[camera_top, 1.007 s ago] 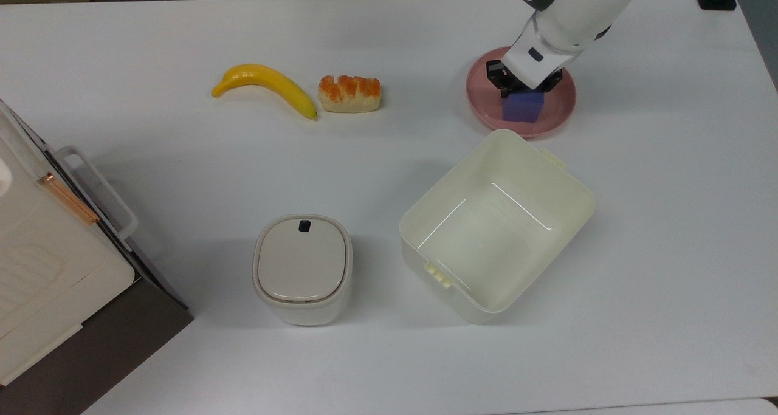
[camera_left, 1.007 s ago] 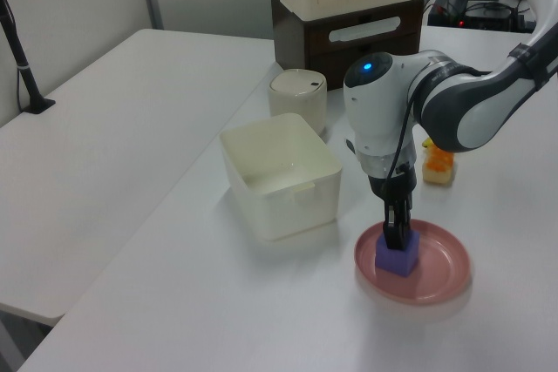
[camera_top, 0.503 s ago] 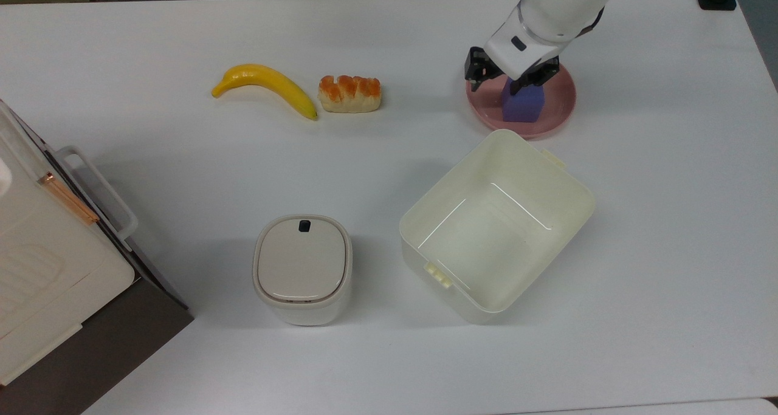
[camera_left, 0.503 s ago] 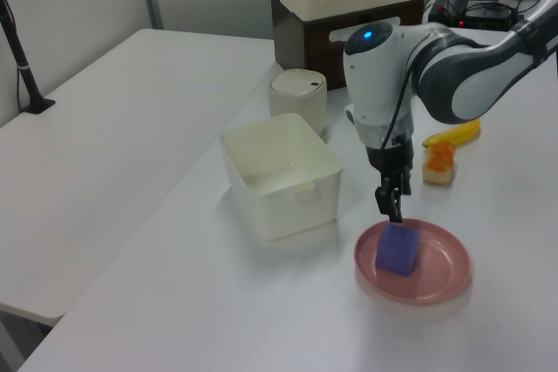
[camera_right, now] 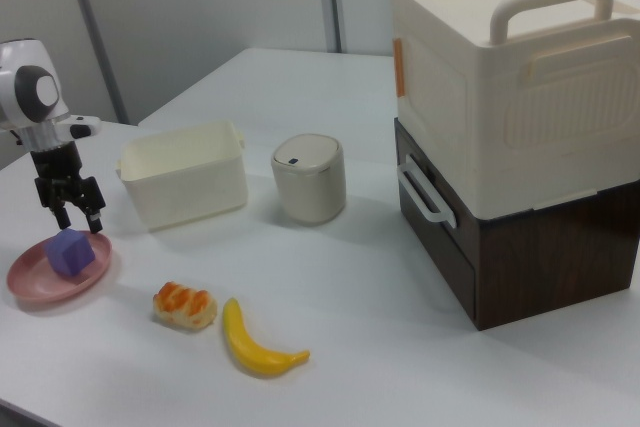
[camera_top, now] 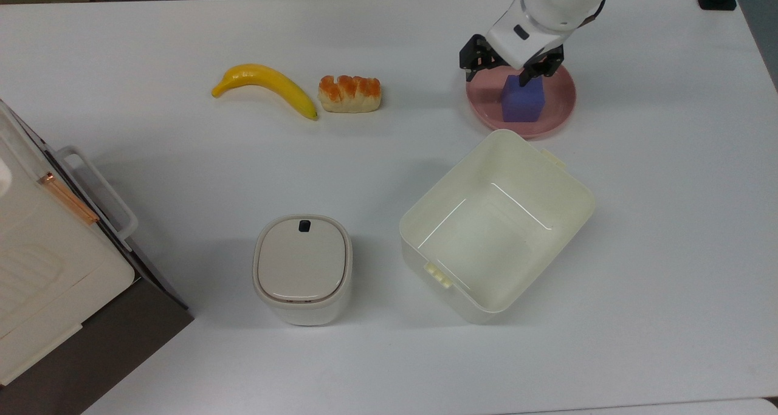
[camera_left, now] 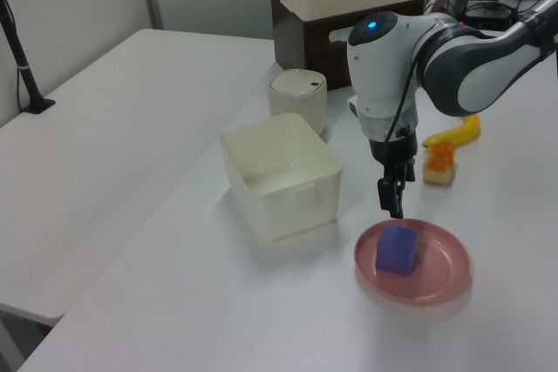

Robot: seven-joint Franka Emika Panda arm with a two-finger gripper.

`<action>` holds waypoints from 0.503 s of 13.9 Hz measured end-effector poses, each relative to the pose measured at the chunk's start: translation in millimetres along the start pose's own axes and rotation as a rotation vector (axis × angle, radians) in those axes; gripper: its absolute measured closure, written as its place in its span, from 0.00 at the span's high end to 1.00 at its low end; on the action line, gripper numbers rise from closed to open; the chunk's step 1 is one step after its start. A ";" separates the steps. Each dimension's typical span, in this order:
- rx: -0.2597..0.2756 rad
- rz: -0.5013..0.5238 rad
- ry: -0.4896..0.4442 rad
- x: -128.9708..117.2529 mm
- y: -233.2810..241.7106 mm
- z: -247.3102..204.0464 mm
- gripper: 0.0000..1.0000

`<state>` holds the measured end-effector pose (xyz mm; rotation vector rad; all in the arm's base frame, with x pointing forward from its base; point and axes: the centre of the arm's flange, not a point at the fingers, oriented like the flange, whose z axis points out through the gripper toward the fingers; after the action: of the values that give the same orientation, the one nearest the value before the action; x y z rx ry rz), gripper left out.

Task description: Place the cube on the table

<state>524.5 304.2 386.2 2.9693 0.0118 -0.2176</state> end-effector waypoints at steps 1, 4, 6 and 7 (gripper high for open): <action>-0.002 -0.023 0.007 -6.2 -10.2 -2.2 1.00; -0.019 -0.063 0.032 -21.4 -34.0 -7.5 1.00; -0.038 -0.054 0.058 -26.5 -45.1 -10.6 1.00; -0.053 -0.044 0.068 -25.5 -46.5 -8.4 1.00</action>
<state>499.6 351.5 390.6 2.9241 0.0904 -0.1199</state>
